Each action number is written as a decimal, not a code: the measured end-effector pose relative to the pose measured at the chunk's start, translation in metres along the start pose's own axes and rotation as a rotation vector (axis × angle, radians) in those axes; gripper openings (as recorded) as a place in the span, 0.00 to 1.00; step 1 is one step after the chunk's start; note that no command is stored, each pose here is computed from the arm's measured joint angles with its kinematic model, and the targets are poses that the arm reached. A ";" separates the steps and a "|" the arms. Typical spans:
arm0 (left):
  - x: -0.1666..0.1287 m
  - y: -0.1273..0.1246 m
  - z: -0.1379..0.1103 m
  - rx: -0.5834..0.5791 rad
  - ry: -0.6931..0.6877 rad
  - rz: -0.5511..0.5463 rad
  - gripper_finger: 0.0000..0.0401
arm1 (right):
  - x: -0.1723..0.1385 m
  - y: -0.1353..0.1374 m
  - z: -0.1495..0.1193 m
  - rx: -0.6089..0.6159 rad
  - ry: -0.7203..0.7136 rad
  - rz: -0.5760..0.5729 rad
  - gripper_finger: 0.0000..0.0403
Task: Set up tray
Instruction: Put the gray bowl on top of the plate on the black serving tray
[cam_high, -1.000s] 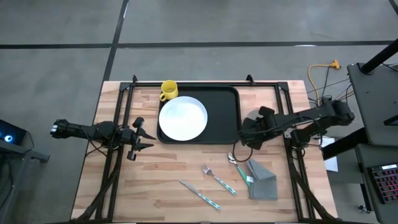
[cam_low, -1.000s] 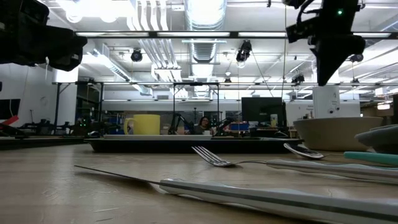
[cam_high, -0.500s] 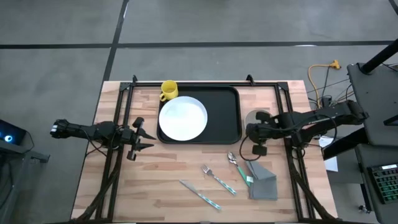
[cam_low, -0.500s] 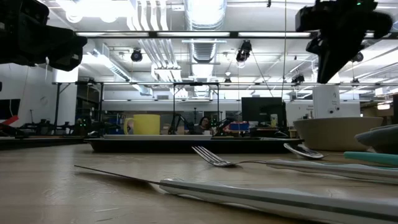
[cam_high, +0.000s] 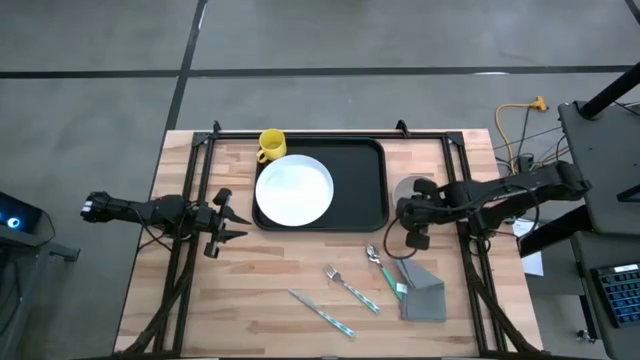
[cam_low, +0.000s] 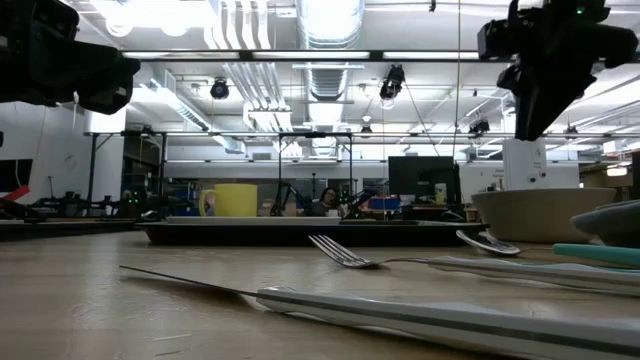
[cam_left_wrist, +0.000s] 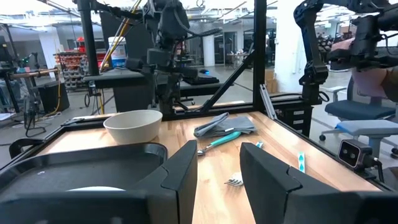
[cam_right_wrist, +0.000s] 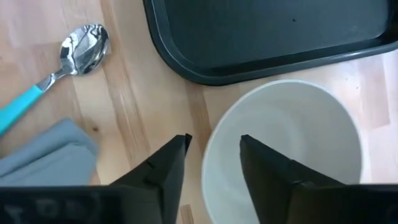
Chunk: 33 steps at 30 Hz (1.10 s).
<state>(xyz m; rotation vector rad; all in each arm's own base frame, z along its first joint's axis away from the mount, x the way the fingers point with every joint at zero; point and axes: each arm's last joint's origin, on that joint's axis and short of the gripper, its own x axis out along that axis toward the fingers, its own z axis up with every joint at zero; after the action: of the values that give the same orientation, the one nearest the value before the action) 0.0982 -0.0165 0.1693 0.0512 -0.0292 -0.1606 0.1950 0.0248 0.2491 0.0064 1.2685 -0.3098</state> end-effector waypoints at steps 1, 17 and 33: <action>0.000 0.000 0.000 0.000 -0.001 0.000 0.25 | 0.002 0.001 0.000 0.000 0.009 -0.003 0.40; 0.000 0.000 0.000 0.000 0.000 0.000 0.25 | 0.041 0.001 -0.025 0.046 0.158 0.000 0.48; 0.000 0.000 0.000 0.000 -0.001 0.000 0.25 | 0.060 -0.010 -0.031 0.102 0.177 -0.003 0.27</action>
<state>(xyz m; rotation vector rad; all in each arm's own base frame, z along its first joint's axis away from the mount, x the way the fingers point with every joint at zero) 0.0982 -0.0165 0.1694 0.0508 -0.0300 -0.1610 0.1792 0.0070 0.1850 0.1215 1.4269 -0.3829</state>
